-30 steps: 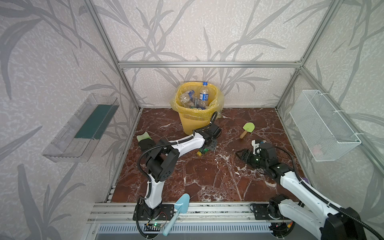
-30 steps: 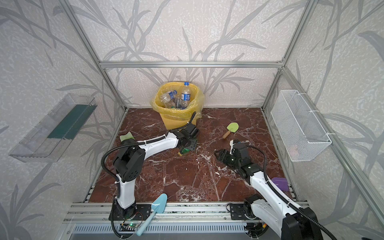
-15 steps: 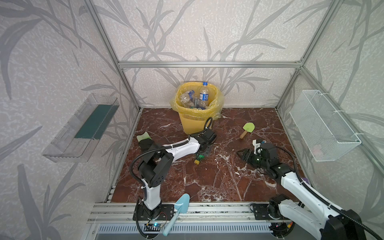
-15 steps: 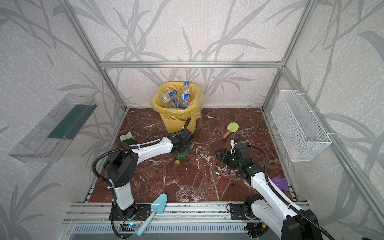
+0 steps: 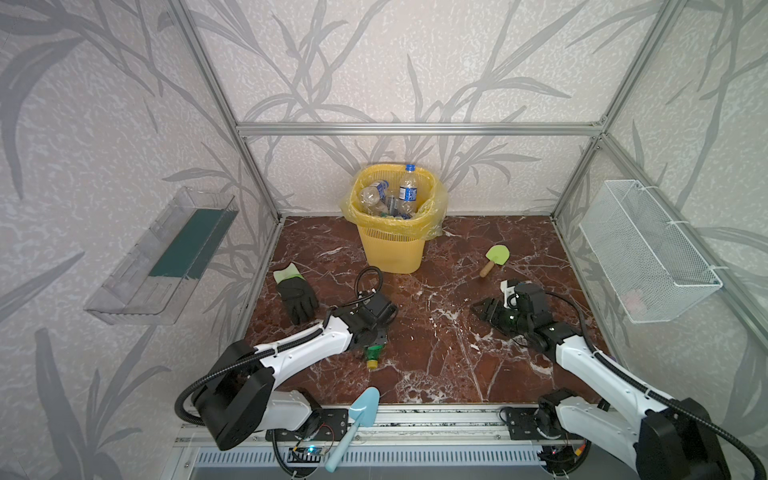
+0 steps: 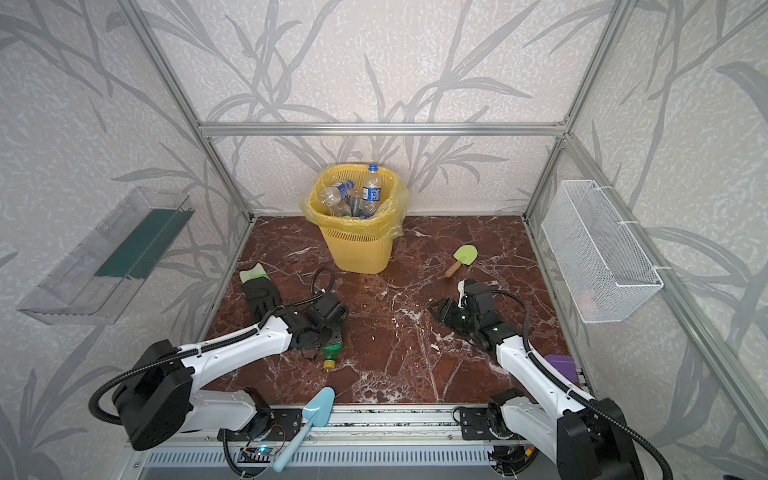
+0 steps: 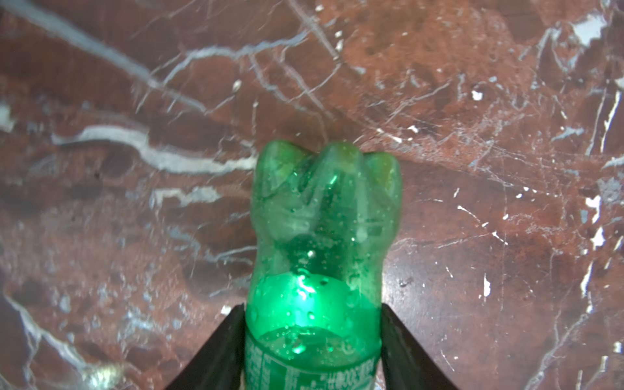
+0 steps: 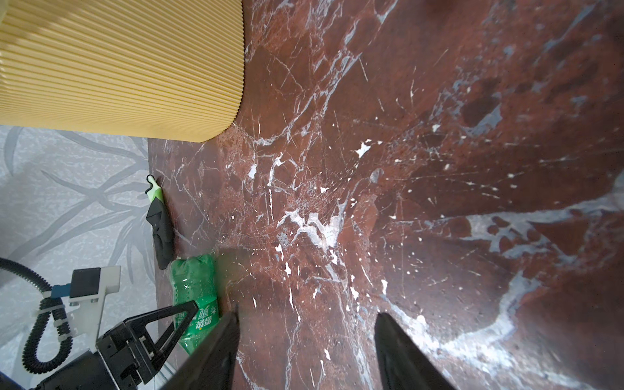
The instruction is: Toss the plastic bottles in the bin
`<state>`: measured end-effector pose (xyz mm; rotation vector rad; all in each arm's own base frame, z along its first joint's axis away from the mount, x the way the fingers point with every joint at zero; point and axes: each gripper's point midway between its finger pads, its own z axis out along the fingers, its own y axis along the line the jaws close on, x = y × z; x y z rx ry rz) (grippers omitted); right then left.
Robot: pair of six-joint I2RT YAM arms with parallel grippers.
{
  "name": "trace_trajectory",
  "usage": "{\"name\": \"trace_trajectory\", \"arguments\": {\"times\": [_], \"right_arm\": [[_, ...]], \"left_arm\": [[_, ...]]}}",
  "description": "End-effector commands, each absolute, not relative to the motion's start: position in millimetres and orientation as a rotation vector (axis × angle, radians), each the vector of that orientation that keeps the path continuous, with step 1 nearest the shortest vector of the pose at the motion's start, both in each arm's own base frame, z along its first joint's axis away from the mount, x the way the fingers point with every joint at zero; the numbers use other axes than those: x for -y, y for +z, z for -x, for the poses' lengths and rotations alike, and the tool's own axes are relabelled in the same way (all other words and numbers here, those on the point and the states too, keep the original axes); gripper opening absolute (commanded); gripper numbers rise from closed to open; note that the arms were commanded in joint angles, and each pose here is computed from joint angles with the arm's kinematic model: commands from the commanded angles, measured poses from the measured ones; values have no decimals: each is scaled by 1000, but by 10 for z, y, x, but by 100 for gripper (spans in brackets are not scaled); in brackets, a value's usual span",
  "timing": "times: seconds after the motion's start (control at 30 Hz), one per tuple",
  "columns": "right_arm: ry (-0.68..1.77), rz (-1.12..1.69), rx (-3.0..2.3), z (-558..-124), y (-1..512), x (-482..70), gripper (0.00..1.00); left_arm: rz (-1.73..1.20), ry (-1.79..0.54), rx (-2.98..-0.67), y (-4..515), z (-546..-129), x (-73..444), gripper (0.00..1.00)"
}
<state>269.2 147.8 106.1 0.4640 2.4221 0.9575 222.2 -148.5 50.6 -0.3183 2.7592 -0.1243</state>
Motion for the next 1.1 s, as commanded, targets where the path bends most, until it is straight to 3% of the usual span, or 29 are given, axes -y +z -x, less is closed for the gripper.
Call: {"name": "trace_trajectory", "arguments": {"times": [0.0,0.1,0.2,0.73,1.07], "right_arm": [[985,-413,-2382,-2778,1228,-1547,64],[979,-418,-2382,-2775,1218,-1540,63],[979,-421,-2384,-2774,1210,-1540,63],[982,-422,-2389,-2799,1207,-1554,61],[980,-425,-2398,-2814,1190,-1565,60]], "left_arm": [[479,-72,-2813,408,-2042,1319,68],[496,-94,-2806,443,-2084,1332,77],[514,-119,-2791,477,-2155,1315,77],[630,-359,-2788,396,-2191,1250,55],[715,-592,-2595,889,-2264,1245,53]]}}
